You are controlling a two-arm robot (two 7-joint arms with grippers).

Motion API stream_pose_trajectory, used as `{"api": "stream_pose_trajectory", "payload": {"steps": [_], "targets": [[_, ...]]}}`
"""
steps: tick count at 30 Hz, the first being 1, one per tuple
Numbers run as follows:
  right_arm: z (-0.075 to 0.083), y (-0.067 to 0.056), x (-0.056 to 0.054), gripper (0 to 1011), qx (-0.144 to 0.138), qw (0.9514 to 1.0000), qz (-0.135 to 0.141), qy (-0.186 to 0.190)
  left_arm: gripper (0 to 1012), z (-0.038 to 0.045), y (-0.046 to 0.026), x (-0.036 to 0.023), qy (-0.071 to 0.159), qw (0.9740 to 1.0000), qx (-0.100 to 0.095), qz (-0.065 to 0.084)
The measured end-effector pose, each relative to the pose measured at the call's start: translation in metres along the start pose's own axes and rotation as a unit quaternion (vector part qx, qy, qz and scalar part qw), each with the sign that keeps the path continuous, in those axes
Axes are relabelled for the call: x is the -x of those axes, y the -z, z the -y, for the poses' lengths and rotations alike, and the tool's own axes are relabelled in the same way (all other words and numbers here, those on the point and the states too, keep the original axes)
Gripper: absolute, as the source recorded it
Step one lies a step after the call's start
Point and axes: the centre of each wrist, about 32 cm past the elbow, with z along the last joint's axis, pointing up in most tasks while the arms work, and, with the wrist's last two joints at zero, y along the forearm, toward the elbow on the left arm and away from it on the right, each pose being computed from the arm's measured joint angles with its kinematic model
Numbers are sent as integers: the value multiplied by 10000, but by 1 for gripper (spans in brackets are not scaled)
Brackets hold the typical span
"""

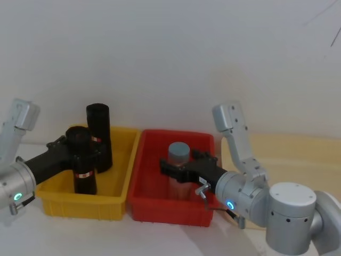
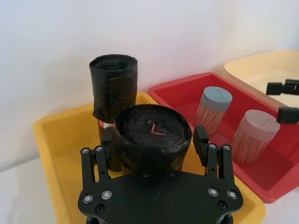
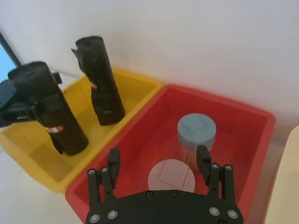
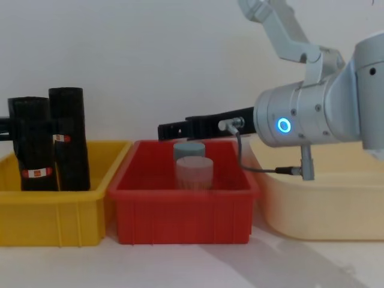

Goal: Pick up the garbage bag with the one hand and transfer it to the other hand.

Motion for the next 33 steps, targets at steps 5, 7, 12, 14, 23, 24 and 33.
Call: {"api": "stream_pose_trajectory", "payload": {"steps": [5, 7, 12, 14, 23, 24, 33], "targets": [[-28, 18, -11, 1002, 134, 9999, 43, -45, 1001, 41, 3, 3, 24, 10000, 11, -5], [-46, 33, -18, 1002, 222, 9997, 78, -75, 1001, 51, 3, 5, 31, 10000, 12, -6], [-68, 60, -30, 1001, 299, 9995, 120, -77, 1001, 75, 5, 7, 47, 10000, 19, -7], [-76, 72, -34, 1002, 316, 9994, 134, -68, 1001, 81, 5, 9, 52, 10000, 21, -7], [-111, 116, -69, 1002, 277, 9993, 243, 40, 1001, 102, 5, 12, 65, 10000, 27, -6], [-116, 126, -76, 1002, 278, 9993, 255, 55, 1001, 104, 5, 12, 67, 10000, 28, -5], [-129, 169, -103, 1002, 317, 9990, 313, 99, 1001, 112, 6, 12, 74, 10000, 27, -7]]}}
